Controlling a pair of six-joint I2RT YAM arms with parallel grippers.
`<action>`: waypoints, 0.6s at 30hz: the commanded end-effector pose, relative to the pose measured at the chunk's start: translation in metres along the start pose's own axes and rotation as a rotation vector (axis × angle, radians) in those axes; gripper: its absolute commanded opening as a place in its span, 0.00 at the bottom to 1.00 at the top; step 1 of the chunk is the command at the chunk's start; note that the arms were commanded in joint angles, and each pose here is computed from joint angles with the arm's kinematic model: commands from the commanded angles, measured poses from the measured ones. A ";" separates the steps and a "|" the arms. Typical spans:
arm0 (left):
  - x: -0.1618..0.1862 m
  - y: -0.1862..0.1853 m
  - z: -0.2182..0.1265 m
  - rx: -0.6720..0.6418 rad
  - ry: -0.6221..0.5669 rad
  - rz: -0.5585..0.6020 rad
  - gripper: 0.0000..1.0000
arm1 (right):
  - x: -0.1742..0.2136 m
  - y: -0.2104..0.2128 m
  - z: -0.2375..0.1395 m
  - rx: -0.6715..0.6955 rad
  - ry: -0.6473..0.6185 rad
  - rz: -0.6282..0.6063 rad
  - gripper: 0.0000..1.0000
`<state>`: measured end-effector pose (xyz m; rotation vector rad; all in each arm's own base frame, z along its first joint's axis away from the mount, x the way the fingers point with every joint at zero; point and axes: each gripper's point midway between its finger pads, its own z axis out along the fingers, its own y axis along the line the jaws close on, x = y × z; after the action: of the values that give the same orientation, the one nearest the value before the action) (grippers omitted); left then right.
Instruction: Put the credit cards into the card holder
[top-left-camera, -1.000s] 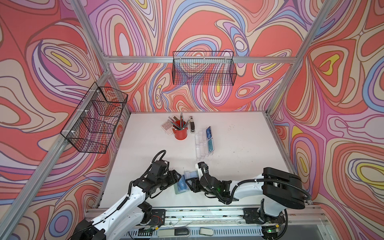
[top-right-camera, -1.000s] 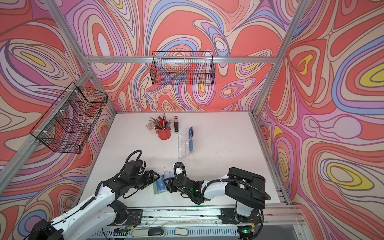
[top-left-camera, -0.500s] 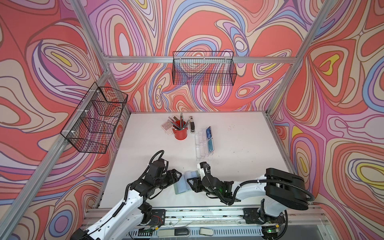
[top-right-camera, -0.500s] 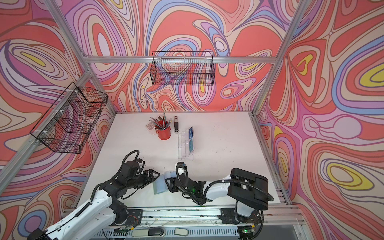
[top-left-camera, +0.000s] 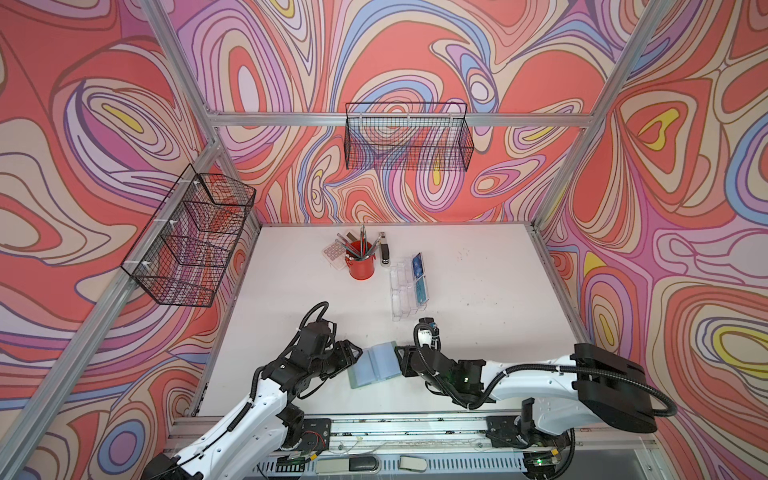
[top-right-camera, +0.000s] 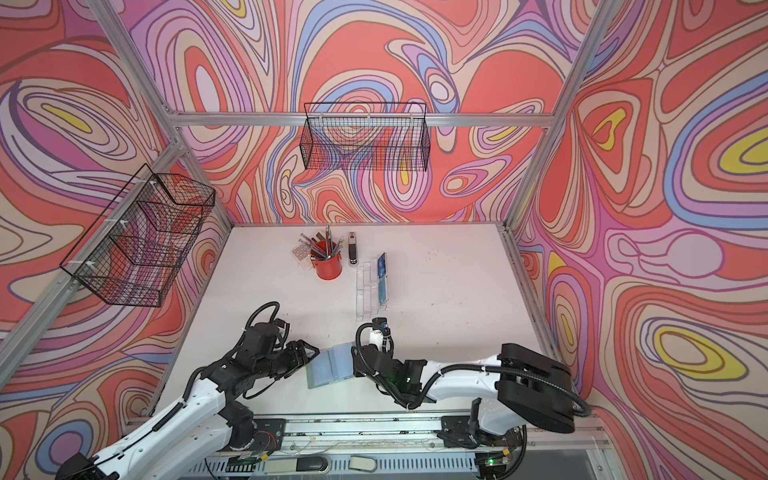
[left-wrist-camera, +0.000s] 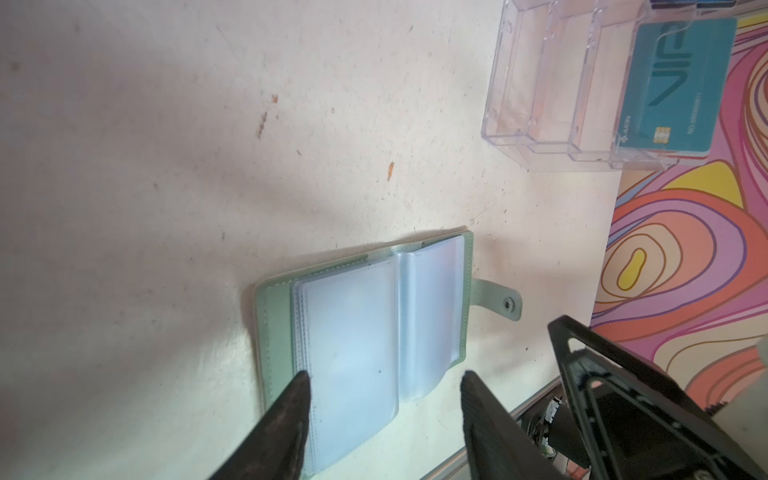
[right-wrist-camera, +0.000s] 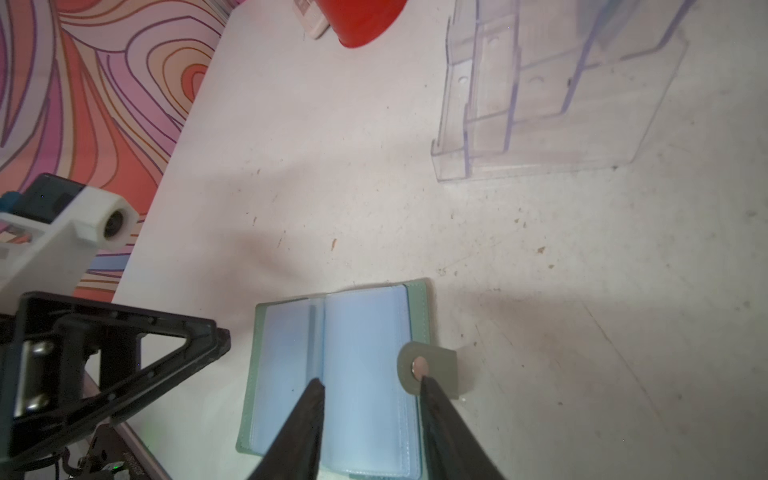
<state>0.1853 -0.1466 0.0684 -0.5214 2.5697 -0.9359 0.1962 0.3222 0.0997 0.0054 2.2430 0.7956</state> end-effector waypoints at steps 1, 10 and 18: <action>-0.005 0.019 -0.022 -0.120 -0.063 -0.016 0.60 | 0.001 0.009 -0.002 -0.058 0.011 -0.017 0.34; -0.011 0.042 -0.048 -0.164 -0.209 -0.099 0.64 | 0.071 0.053 0.030 -0.249 0.262 -0.039 0.26; -0.005 0.033 -0.029 -0.122 -0.129 -0.078 0.61 | 0.106 0.062 -0.003 -0.256 0.280 -0.106 0.29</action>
<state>0.1665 -0.1009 0.0697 -0.7031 2.5071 -0.7277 0.1160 0.3943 0.0620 -0.3540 2.3733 1.0658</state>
